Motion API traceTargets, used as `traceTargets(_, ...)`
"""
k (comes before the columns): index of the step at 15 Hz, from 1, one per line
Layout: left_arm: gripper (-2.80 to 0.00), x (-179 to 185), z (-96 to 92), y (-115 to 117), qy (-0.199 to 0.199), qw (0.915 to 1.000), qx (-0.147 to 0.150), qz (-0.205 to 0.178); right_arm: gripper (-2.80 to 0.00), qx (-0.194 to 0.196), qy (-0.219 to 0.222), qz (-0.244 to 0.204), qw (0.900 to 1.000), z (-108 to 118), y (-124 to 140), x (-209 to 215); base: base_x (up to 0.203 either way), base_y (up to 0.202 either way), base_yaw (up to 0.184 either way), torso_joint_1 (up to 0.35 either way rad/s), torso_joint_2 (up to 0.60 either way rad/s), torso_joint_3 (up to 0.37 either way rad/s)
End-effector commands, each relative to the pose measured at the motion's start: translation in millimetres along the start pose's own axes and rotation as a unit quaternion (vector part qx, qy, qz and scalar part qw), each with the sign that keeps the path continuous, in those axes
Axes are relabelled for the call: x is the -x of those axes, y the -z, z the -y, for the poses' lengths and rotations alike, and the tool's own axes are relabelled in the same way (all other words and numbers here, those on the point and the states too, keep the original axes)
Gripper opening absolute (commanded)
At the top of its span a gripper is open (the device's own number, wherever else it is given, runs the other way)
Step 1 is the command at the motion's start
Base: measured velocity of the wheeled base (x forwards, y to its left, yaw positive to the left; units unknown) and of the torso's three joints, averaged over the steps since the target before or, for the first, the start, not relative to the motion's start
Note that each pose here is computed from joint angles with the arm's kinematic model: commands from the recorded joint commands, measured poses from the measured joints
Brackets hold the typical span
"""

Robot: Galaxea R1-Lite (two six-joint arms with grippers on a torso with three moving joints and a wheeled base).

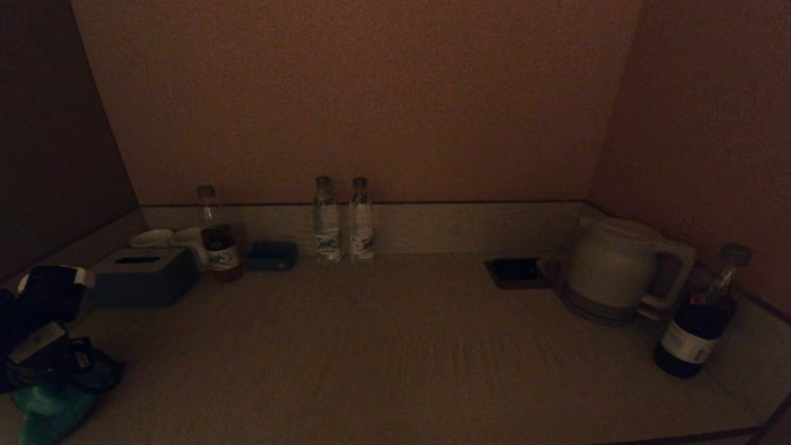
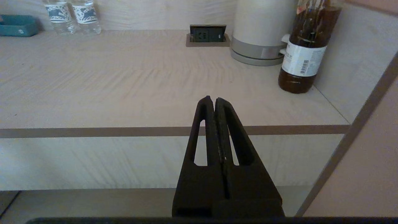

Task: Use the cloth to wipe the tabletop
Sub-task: Sweep the stains on the table

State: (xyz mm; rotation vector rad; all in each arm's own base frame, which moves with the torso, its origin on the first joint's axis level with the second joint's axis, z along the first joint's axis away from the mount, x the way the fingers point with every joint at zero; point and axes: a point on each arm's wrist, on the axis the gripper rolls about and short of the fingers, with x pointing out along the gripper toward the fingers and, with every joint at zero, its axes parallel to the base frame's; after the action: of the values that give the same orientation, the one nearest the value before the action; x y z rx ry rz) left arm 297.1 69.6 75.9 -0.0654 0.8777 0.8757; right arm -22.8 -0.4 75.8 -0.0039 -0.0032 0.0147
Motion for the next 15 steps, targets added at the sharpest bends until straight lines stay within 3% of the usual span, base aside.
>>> traceTargets(1,-2.8,-15.1,3.5,-0.4,-0.008,0.9999,0.003,-0.005,-2.8,0.0,0.0,-0.001,1.0,0.0,0.0,-0.1,0.0,0.0,0.0,0.0,0.0,0.0)
traceTargets(7,-2.8,-51.3,53.9,-8.8,0.019,0.9997,-0.007,0.016,-2.8,0.0,0.0,-0.001,1.0,0.0,0.0,-0.1,0.0,0.0,0.0,0.0,0.0,0.0)
traceTargets(10,-2.8,-29.5,104.7,-5.2,0.077,0.9951,-0.042,0.046,-2.8,0.0,0.0,-0.001,1.0,0.0,0.0,-0.1,0.0,0.0,0.0,0.0,0.0,0.0)
traceTargets(12,-2.8,-20.1,119.9,-3.8,0.095,0.9925,-0.052,0.057,-2.8,0.0,0.0,-0.001,1.0,0.0,0.0,-0.1,0.0,0.0,0.0,0.0,0.0,0.0)
traceTargets(15,-2.8,34.5,180.2,22.4,0.173,0.974,-0.109,0.097,-2.8,0.0,0.0,-0.001,1.0,0.0,0.0,-0.1,0.0,0.0,0.0,0.0,0.0,0.0)
